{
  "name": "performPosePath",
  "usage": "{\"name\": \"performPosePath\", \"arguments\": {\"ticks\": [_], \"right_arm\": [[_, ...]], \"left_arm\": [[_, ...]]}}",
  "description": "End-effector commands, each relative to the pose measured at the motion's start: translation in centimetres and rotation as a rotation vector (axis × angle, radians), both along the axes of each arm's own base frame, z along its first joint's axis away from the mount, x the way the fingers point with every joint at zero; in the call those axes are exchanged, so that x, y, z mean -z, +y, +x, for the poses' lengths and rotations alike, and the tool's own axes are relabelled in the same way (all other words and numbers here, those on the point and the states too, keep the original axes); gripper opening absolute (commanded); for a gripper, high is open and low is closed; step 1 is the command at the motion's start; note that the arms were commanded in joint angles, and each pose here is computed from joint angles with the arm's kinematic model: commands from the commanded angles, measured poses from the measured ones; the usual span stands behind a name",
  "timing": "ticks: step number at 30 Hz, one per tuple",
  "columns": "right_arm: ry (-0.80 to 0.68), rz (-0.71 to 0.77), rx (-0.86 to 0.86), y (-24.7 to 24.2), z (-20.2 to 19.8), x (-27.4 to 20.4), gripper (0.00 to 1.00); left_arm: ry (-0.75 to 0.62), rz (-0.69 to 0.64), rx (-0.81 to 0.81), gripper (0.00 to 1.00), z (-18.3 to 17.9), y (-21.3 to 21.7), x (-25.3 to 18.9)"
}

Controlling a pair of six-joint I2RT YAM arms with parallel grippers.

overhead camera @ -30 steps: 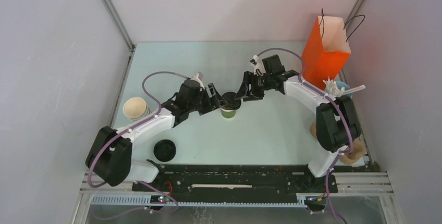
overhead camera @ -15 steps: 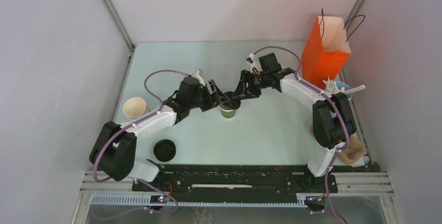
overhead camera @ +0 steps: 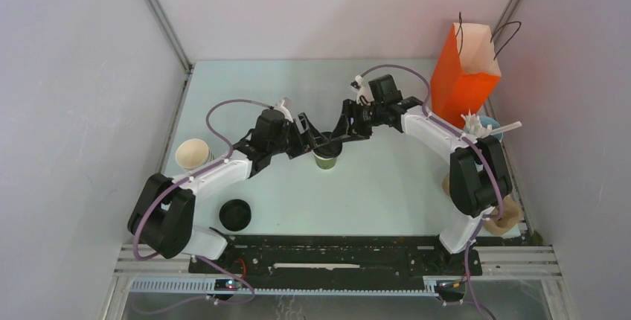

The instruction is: Pack the takeout coffee

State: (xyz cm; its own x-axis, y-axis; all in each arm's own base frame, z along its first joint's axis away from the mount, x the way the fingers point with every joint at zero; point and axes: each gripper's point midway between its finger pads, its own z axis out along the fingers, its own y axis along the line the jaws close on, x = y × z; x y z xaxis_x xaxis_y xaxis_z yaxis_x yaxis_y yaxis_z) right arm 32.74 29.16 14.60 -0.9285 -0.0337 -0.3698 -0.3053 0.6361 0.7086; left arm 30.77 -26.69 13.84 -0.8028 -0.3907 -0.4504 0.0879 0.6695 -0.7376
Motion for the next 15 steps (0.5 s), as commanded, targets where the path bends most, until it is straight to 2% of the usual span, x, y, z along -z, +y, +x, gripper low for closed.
{"name": "performPosePath", "arguments": {"ticks": [1,11,15], "right_arm": [[-0.084,0.047,-0.011,0.5,0.2,-3.7,0.60],[-0.058,0.064,-0.029,1.3,-0.2,-3.4,0.60],[-0.079,-0.013,0.047,-0.6,0.6,-3.0,0.63]], "left_arm": [[-0.076,-0.056,0.005,0.80,0.8,-0.6,-3.2],[-0.074,-0.052,-0.001,0.74,0.8,-0.5,-3.0],[-0.073,-0.035,-0.009,0.75,0.6,-0.1,-2.8]]}}
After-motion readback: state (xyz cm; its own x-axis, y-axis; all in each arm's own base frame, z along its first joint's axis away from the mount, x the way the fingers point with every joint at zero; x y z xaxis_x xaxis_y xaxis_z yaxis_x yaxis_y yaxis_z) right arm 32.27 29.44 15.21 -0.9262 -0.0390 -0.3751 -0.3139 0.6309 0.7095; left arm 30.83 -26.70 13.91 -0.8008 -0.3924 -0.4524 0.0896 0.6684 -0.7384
